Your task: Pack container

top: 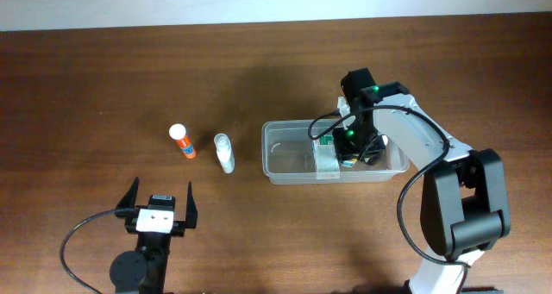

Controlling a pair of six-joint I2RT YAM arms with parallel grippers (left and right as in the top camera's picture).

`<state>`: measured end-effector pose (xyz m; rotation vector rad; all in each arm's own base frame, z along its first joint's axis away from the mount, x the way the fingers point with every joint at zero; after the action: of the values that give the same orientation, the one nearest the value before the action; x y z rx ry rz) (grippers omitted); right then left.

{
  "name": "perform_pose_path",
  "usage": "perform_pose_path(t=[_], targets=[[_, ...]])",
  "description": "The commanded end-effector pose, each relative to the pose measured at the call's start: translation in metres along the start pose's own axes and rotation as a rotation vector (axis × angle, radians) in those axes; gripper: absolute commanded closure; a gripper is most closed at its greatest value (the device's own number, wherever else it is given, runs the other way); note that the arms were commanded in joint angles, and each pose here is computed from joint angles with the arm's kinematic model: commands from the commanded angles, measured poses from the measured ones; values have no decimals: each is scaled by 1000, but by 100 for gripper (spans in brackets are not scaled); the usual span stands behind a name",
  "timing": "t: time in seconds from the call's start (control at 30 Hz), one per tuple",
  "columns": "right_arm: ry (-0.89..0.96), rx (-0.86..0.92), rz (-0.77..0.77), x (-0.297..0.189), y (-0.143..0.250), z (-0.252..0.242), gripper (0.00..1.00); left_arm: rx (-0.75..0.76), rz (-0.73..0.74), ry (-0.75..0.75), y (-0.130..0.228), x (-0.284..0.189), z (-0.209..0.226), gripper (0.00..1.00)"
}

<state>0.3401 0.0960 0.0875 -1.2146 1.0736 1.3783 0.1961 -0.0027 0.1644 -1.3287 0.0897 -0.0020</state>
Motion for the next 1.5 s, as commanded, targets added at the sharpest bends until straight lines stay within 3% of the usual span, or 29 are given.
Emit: perform_pose_path(t=[0.0,0.6,0.7,0.9,0.97,1.03,1.1,1.23,1.47], targets=[[-4,3,16,-2,-5,4,62,11,-1,8,1,0,-1,0],[35,1,-9,-40,-16,4,57,11,-1,8,1,0,-1,0],[31,-3,-47,-63,-24,7,57,11,-1,8,1,0,-1,0],[66,-4,-246,-165,-40,10,52,11,-2,8,1,0,-1,0],[130,40,-327,-207,-38,-7,31,11,-2,8,1,0,-1,0],[200,189,-405,-248,-29,-42,21,11,-1,8,1,0,-1,0],[215,306,-437,-268,-19,-76,4,11,-1,8,1,0,-1,0],[228,585,-394,-270,10,-159,2,11,-1,8,1,0,-1,0],[159,787,-261,-226,37,-221,2,11,-2,8,1,0,-1,0]])
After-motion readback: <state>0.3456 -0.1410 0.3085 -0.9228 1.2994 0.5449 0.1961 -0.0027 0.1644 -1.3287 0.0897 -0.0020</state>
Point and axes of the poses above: each gripper's point midway between its finger pads, its own x axis out along the fingers, its own z axis along the line the jaws close on, y = z × x, the point moved 5 cm from there along -x, back along the fingers, and after that the axes turned 1 degree about x, right-handed, at the moved point
